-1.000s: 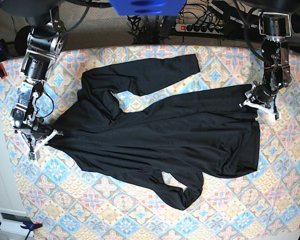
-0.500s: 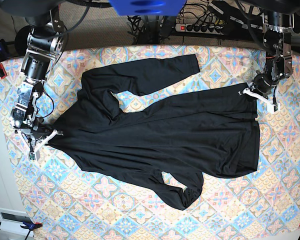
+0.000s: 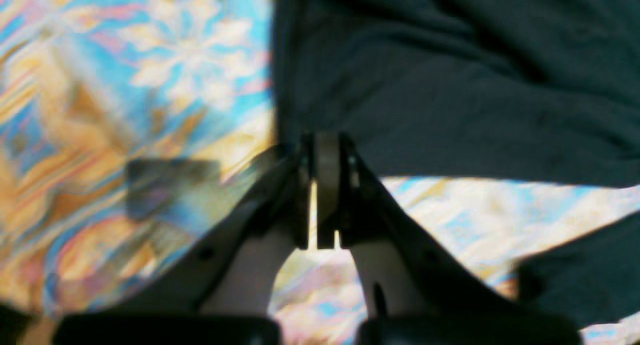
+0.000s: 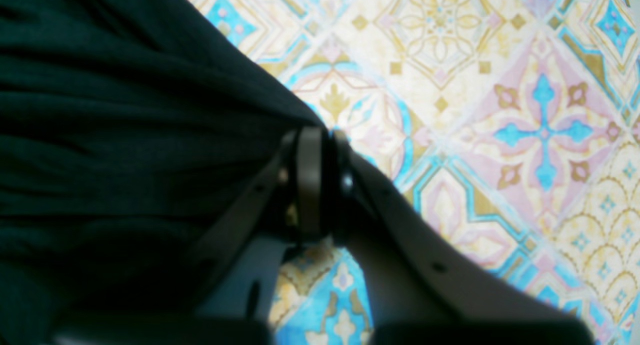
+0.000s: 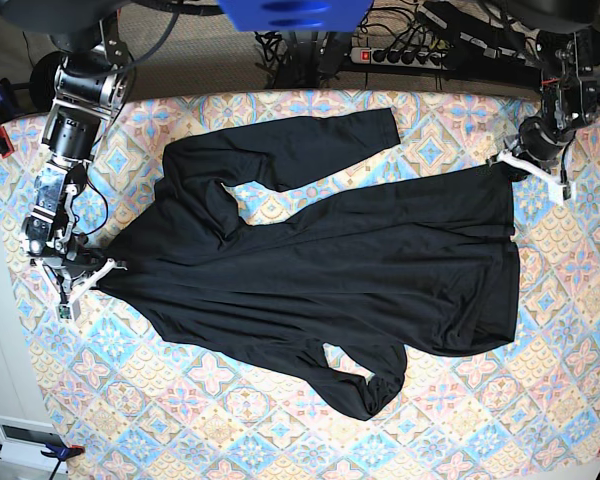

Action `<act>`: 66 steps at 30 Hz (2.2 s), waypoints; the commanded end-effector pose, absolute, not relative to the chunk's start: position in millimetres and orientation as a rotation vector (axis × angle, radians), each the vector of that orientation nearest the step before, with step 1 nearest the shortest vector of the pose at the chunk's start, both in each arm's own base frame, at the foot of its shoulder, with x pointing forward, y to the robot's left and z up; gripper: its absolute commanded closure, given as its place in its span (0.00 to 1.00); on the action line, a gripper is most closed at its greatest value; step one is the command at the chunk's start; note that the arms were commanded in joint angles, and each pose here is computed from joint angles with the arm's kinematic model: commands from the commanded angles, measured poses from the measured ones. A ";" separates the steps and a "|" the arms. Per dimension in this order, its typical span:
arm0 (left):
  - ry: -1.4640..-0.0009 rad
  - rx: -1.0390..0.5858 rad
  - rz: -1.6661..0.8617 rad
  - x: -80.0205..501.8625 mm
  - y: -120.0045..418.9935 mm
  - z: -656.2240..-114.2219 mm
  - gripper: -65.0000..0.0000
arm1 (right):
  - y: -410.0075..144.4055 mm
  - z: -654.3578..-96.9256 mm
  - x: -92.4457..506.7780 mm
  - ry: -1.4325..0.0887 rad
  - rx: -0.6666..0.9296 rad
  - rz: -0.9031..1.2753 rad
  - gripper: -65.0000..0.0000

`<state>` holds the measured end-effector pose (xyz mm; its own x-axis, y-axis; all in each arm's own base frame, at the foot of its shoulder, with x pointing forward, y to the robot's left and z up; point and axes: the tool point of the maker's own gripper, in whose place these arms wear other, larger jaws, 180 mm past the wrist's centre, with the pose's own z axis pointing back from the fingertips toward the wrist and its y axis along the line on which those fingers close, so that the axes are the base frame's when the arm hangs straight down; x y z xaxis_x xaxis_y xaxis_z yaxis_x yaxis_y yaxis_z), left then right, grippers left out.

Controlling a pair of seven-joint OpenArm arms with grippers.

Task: Layout the t-shirt on the table in an organized manner, then fold the t-shirt properly
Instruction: 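Grasp the shirt shoulder edge with the left gripper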

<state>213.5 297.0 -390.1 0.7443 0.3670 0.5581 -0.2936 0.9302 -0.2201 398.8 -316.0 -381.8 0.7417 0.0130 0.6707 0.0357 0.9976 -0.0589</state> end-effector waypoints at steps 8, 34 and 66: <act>-0.712 -0.107 0.378 238.0 309.4 -370.0 0.97 | -325.5 -358.4 412.9 -0.802 -0.089 -0.017 1.00; -0.682 -0.149 0.477 261.2 310.8 -400.0 0.55 | -324.7 -356.4 413.4 -0.807 -0.091 -0.014 1.00; -0.737 -0.166 0.480 289.1 313.0 -384.3 0.55 | -324.7 -356.4 413.4 -0.807 -0.091 -0.014 1.00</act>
<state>279.9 306.4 -397.7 0.6607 0.4904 0.5684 -0.3767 0.8715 -0.3140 399.2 -315.8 -380.4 0.7403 0.0152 0.6721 0.0348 0.9975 -0.0609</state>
